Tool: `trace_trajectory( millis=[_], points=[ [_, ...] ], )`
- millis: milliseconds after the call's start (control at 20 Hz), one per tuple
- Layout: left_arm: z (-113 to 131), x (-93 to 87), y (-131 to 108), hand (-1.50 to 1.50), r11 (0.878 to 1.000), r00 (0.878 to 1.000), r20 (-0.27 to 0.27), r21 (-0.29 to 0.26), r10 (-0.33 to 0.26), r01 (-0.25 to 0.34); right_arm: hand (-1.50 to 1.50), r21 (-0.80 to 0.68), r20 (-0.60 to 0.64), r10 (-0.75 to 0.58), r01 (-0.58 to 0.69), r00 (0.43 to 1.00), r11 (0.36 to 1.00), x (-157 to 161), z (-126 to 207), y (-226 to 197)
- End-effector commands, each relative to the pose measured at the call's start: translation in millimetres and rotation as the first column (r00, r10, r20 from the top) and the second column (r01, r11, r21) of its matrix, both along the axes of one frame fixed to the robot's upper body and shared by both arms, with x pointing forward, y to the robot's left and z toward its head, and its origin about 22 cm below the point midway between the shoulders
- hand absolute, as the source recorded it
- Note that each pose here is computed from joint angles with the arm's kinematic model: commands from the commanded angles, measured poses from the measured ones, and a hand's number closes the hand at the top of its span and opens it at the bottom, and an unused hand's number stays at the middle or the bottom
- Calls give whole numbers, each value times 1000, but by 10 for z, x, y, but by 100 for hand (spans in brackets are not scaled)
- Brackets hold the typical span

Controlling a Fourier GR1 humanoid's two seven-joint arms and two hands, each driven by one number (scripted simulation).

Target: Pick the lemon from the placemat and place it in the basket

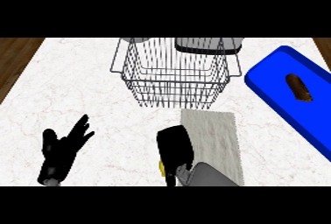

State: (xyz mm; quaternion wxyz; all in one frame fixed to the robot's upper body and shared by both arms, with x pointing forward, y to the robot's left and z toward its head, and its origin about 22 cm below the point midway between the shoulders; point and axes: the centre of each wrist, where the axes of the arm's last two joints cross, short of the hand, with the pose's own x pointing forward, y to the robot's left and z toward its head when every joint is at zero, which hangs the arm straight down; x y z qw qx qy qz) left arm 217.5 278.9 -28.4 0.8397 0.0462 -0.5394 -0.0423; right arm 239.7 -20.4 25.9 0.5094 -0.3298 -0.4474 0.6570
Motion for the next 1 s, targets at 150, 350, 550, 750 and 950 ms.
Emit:
trace_trajectory(
  millis=[150, 350, 550, 750, 950],
  points=[
    [-89, 66, -64, 0, 1000, 995, -92, 14, -23, 25, 150, 149, 149, -204, 182, 968, 972, -139, 335, 297],
    [-148, -5, -56, 0, 1000, 995, -94, 6, -23, 23, 150, 586, 141, -344, 202, 928, 784, -144, 789, 211],
    [-144, -7, -99, 0, 999, 995, -97, 19, -26, 28, 150, 749, 243, -426, 110, 871, 654, -156, 1184, 304],
    [-178, 6, -100, 0, 1000, 993, -122, 5, 1, -1, 150, 826, 251, -506, 90, 825, 557, -98, 1522, 361],
    [-148, -37, 18, 0, 1000, 993, -115, 28, -7, 10, 150, 816, 286, -590, 131, 755, 563, 134, 1836, 439]
  ],
)
